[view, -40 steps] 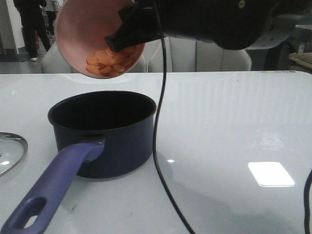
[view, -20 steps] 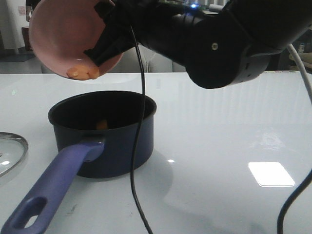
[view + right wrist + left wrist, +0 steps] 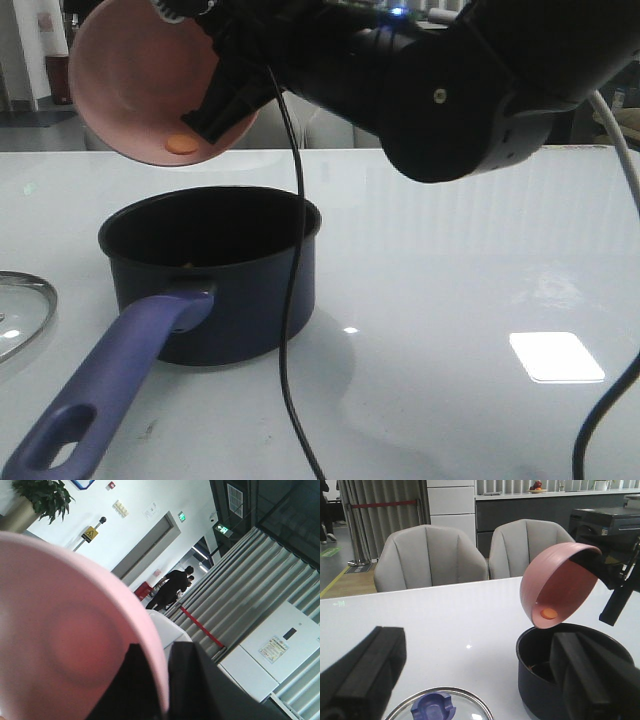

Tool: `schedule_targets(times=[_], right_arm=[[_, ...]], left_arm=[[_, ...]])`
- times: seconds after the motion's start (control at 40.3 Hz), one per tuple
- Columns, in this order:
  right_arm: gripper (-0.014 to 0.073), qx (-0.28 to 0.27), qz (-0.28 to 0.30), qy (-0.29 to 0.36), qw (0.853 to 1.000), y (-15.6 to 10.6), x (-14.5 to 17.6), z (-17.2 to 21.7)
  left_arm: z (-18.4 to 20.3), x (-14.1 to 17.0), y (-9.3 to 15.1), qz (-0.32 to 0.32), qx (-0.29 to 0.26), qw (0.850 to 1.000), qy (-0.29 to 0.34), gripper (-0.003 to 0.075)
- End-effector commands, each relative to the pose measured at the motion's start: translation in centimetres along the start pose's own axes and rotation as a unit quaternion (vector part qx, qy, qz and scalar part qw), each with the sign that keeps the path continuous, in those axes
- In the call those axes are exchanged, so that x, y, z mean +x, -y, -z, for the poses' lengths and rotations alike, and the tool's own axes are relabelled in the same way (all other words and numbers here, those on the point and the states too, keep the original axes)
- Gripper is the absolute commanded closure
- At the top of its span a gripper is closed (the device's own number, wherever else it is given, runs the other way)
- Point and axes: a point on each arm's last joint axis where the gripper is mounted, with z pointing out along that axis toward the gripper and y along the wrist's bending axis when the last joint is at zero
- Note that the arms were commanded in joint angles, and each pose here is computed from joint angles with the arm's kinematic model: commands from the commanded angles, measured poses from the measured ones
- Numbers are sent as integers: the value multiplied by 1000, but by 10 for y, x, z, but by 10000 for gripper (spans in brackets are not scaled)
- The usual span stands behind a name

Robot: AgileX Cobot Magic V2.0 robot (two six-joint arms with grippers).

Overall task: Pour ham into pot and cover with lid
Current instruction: 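Tilt the pink bowl to pour carrot slices into the pot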

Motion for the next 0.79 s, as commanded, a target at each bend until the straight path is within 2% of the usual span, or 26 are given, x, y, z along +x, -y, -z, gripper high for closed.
schedule_targets(times=[0.0, 0.347, 0.769], right_arm=[[457, 105, 5, 98, 990, 38, -36, -2], [457, 137, 1, 95, 986, 58, -38, -4], [457, 142, -15, 120, 983, 62, -56, -3]], left_arm=[[1, -15, 0, 4, -1, 999, 47, 92], [1, -15, 0, 4, -1, 999, 47, 92], [1, -15, 0, 4, -1, 999, 47, 92]])
